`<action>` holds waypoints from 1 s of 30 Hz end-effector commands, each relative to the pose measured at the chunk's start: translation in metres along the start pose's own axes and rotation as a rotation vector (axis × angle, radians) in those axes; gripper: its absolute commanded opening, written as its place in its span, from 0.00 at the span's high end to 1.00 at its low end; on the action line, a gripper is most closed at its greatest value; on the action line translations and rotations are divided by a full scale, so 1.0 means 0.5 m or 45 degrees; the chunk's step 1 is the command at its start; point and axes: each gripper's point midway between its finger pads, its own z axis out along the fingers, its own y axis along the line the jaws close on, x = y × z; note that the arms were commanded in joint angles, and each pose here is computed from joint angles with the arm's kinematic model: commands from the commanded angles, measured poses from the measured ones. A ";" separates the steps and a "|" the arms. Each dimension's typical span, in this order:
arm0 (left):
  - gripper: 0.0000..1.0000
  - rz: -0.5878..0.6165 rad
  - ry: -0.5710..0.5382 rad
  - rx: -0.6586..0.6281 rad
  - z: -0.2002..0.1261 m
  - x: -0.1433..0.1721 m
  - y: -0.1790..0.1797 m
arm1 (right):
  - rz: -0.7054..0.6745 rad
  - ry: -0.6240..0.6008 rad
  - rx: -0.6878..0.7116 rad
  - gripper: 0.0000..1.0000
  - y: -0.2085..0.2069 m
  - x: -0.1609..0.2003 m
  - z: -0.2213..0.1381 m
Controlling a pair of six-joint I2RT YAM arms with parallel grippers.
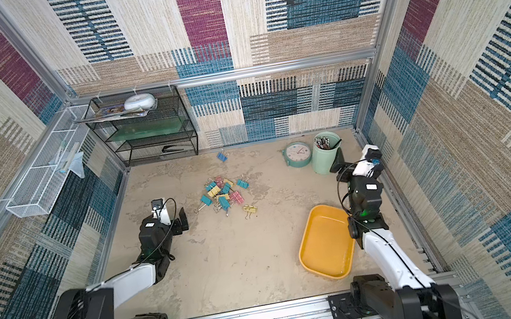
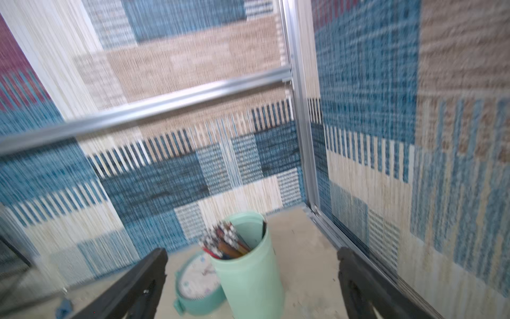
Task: Put the binder clips in the storage box
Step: Move the storage box to the center of the board.
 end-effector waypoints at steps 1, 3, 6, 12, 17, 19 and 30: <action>0.03 -0.063 0.060 -0.061 -0.061 -0.042 -0.009 | 0.174 0.405 -0.019 0.00 0.012 0.091 -0.040; 0.09 -0.229 0.105 0.037 -0.100 -0.073 -0.053 | 0.240 0.479 -0.159 0.00 0.056 0.086 -0.060; 0.15 -0.395 0.312 0.357 -0.147 -0.096 -0.179 | 0.324 0.607 -0.387 0.00 0.123 0.087 -0.101; 0.22 -0.173 0.569 0.921 -0.274 -0.087 -0.549 | 0.454 0.694 -0.556 0.01 0.166 0.079 -0.168; 0.27 0.107 0.738 1.076 -0.332 0.000 -0.771 | 0.479 0.656 -0.438 0.01 0.132 0.065 -0.200; 0.29 0.178 0.794 1.120 -0.342 0.040 -0.831 | 0.485 0.620 -0.374 0.01 0.114 0.053 -0.212; 0.59 0.454 1.023 1.038 -0.295 0.198 -0.901 | 0.416 0.688 -0.378 0.01 0.108 0.064 -0.257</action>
